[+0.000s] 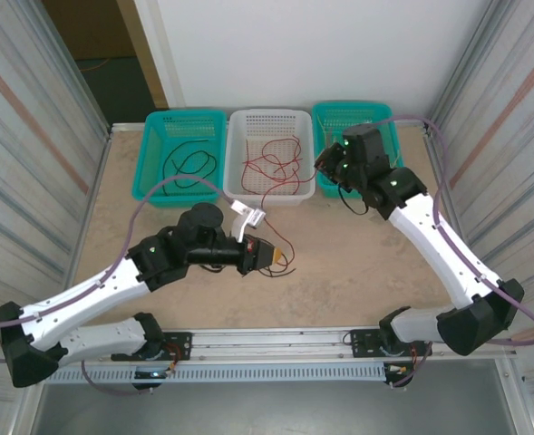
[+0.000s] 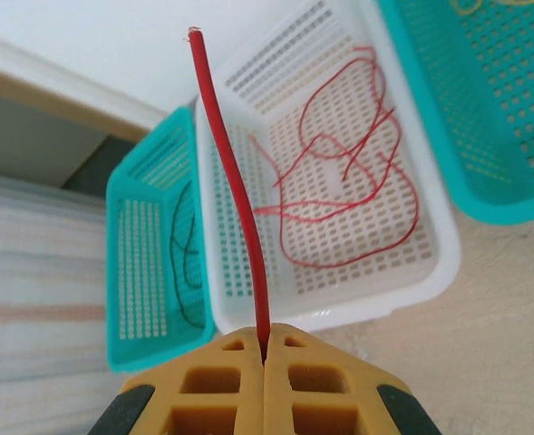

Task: Untangle the cables

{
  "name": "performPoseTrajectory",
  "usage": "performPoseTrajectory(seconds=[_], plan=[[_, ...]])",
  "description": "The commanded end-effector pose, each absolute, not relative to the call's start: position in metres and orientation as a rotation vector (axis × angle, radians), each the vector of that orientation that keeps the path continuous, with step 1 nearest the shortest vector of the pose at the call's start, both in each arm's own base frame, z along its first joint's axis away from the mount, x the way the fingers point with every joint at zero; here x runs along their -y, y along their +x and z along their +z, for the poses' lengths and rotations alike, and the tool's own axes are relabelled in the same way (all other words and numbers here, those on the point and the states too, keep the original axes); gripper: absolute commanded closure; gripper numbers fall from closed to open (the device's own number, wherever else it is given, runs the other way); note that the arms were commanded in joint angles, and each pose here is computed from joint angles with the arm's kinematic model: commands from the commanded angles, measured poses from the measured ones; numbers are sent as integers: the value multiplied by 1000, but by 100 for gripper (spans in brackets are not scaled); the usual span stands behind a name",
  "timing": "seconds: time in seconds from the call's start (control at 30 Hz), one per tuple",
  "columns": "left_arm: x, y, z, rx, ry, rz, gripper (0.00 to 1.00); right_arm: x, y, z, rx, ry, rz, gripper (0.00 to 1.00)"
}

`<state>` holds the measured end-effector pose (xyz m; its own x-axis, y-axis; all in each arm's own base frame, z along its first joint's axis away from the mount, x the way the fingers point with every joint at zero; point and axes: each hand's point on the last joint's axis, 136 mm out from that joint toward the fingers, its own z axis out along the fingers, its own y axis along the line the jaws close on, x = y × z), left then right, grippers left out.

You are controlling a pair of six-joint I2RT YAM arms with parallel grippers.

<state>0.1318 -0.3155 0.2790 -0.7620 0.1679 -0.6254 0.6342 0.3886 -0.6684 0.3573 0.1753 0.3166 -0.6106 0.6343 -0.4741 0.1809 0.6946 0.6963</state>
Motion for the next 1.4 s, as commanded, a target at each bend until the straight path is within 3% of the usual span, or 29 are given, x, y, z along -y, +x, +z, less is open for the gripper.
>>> performPoseTrajectory(seconds=[0.0,0.3,0.57,0.7,0.93,1.2,1.23,1.37], plan=[[284,120,251,-2313,809,-1138,100,-160,357,326,-2139,690,856,100],[191,132,198,-2520,521,-651,100,-105,360,347,-2032,804,850,100],[98,154,195,-2521,63,-342,100,-81,355,352,-1997,847,826,100],[84,168,213,-2428,-109,-401,100,-79,352,346,-2001,856,834,100],[133,196,289,-2110,-18,-824,100,-107,356,336,-2067,771,900,100],[140,218,358,-1980,88,-763,100,-138,385,353,-2112,609,971,100],[140,223,365,-1960,91,-754,100,-143,390,357,-2111,583,985,97],[145,245,389,-1908,79,-744,100,-155,408,365,-2141,508,988,53]])
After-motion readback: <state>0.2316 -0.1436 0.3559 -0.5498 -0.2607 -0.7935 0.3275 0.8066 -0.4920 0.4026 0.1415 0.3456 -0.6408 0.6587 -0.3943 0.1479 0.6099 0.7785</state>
